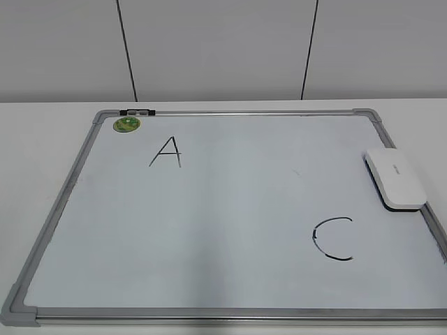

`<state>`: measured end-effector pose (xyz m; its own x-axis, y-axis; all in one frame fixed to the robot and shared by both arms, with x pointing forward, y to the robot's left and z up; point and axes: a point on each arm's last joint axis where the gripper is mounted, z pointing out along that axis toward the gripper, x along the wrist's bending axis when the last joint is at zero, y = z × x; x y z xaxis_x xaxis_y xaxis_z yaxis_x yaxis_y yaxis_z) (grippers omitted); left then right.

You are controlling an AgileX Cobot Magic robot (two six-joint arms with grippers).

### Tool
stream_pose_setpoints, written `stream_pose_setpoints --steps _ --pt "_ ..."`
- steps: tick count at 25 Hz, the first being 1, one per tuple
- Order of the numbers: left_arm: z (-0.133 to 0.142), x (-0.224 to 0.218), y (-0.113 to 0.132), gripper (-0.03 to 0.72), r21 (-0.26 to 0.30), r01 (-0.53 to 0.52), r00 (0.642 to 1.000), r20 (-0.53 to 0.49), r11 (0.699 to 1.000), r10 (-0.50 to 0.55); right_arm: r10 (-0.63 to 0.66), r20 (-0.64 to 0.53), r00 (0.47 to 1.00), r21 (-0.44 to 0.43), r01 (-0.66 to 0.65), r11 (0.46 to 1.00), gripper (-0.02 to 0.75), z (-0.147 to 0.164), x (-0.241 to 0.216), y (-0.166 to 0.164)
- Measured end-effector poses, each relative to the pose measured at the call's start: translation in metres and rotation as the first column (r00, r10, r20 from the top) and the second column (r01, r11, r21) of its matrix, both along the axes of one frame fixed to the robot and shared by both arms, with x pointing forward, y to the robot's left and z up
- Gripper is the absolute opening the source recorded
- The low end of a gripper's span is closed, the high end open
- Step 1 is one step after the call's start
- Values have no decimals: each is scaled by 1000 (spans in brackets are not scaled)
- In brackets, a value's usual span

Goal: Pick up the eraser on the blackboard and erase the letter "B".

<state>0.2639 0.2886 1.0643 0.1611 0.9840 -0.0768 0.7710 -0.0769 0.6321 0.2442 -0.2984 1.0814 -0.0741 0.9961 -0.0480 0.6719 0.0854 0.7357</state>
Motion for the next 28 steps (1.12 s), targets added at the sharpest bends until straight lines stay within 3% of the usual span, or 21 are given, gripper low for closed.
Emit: stream_pose_setpoints --steps 3,7,13,28 --pt "-12 1 1 505 12 -5 999 -31 1000 5 0 -68 998 -2 0 1000 589 -20 5 0" --pt "-11 4 3 505 34 -21 1000 10 999 21 -7 -119 993 -5 7 1000 589 -34 7 0" --pt "-15 12 6 505 62 -43 996 79 997 38 -6 -62 998 4 6 1000 589 -38 15 0" --pt "-17 14 7 505 63 -48 995 92 997 42 -7 -36 999 6 7 1000 589 -40 19 1"
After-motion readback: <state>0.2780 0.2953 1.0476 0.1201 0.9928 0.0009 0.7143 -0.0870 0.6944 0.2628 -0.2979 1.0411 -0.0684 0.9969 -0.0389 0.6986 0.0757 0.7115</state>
